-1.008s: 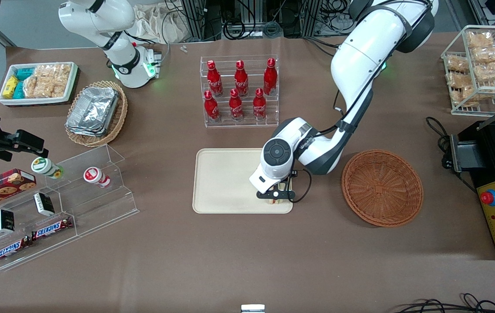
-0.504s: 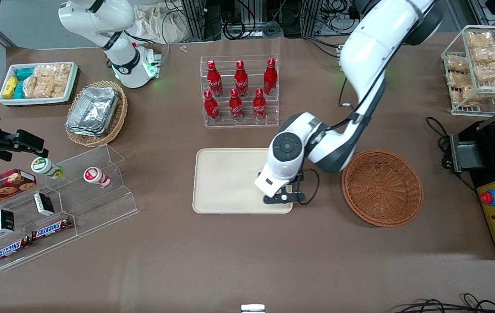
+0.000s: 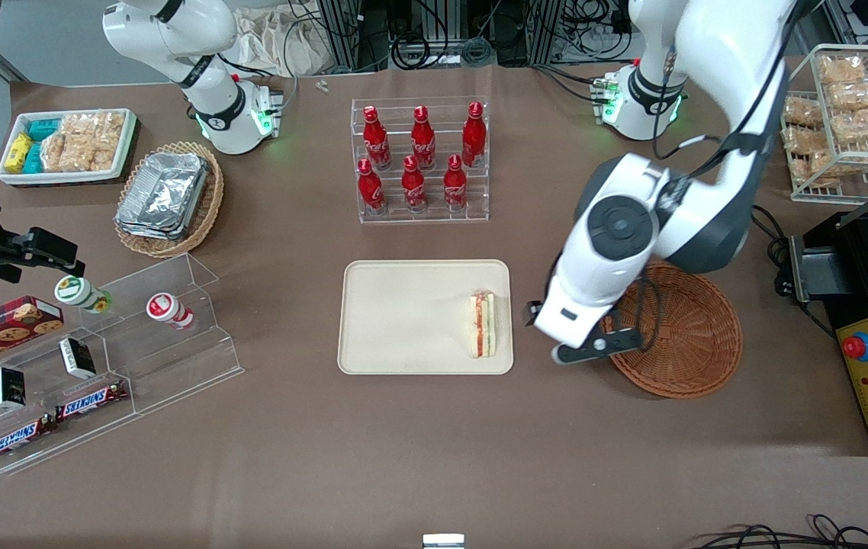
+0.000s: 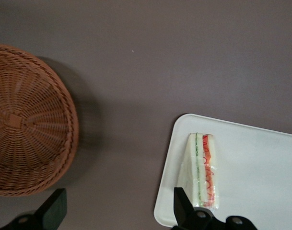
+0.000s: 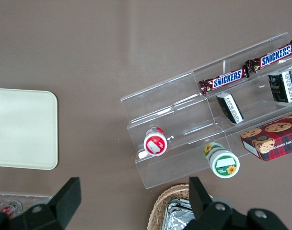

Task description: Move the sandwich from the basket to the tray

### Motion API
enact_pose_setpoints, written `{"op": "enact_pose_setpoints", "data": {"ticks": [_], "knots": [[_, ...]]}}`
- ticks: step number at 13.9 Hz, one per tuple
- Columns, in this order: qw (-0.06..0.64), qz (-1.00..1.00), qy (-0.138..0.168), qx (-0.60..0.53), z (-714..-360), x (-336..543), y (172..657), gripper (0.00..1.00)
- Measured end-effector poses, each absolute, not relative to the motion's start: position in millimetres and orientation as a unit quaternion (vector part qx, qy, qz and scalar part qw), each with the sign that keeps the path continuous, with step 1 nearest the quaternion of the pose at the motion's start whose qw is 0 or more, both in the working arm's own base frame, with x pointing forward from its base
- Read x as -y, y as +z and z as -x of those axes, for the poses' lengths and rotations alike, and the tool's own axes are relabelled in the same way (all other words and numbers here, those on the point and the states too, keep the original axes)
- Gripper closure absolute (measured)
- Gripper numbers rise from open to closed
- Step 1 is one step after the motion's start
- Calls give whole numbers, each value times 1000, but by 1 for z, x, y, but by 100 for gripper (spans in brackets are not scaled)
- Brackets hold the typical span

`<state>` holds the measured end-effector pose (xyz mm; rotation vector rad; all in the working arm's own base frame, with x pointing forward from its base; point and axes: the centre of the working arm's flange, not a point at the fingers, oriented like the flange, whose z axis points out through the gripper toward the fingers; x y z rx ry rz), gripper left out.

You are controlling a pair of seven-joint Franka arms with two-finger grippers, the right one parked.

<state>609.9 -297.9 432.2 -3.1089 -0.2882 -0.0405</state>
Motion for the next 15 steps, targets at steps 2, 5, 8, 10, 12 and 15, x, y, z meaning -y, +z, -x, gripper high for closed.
{"op": "enact_pose_setpoints", "data": {"ticks": [2, 5, 8, 10, 12, 15], "knots": [[11, 996, -18, 91, -598, 269, 454, 0], [16, 998, -15, 66, -586, 227, 486, 0], [17, 999, -3, 35, -583, 188, 502, 0], [13, 1000, -1, 13, -577, 163, 510, 0], [12, 1000, 1, -1, -568, 138, 520, 0], [21, 999, 20, -33, -556, 104, 530, 0]]}}
